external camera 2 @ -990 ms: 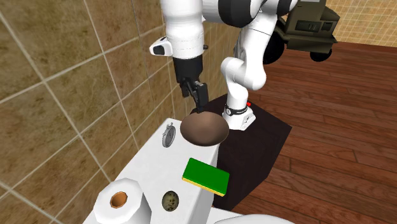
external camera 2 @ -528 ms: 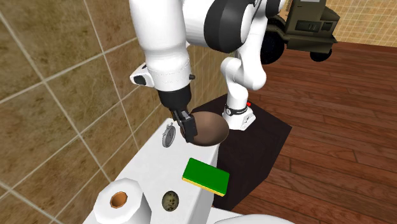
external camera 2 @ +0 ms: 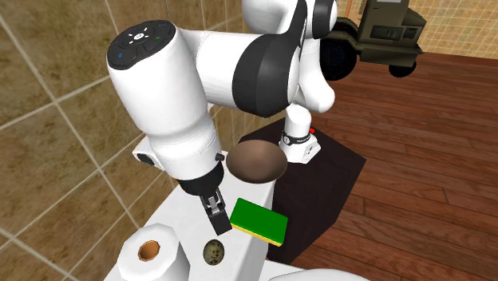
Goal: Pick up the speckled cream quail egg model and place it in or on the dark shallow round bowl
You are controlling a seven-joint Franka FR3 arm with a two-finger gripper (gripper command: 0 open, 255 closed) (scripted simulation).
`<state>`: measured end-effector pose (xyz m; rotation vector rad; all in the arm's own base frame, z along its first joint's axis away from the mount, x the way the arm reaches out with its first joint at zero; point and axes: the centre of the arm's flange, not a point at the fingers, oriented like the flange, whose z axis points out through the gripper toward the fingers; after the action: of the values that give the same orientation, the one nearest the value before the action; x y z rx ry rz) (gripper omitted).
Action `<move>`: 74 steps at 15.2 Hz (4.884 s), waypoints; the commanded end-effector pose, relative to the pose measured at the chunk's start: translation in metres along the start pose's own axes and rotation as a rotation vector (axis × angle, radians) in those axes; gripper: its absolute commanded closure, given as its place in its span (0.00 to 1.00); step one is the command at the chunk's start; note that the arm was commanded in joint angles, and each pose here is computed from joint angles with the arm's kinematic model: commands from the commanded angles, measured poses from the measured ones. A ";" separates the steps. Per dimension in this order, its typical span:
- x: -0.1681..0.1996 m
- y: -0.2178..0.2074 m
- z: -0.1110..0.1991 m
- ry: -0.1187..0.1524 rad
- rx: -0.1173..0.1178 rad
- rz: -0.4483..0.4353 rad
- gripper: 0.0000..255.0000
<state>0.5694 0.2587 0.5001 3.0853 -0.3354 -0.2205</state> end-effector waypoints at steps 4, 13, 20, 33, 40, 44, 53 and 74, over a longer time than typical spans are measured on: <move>0.048 -0.048 0.021 -0.023 -0.015 0.035 0.00; 0.047 -0.048 0.061 -0.023 -0.015 0.035 0.00; 0.047 -0.048 0.061 -0.023 -0.015 0.035 0.00; 0.045 -0.047 0.046 -0.023 -0.015 0.035 1.00; 0.040 -0.045 0.009 -0.023 -0.015 0.035 1.00; 0.037 -0.044 -0.012 -0.023 -0.015 0.035 1.00; 0.030 -0.042 -0.058 -0.023 -0.015 0.035 1.00; -0.166 0.152 -0.039 -0.023 -0.015 0.035 1.00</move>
<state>0.3949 0.1546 0.5699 3.0607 -0.3859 -0.2555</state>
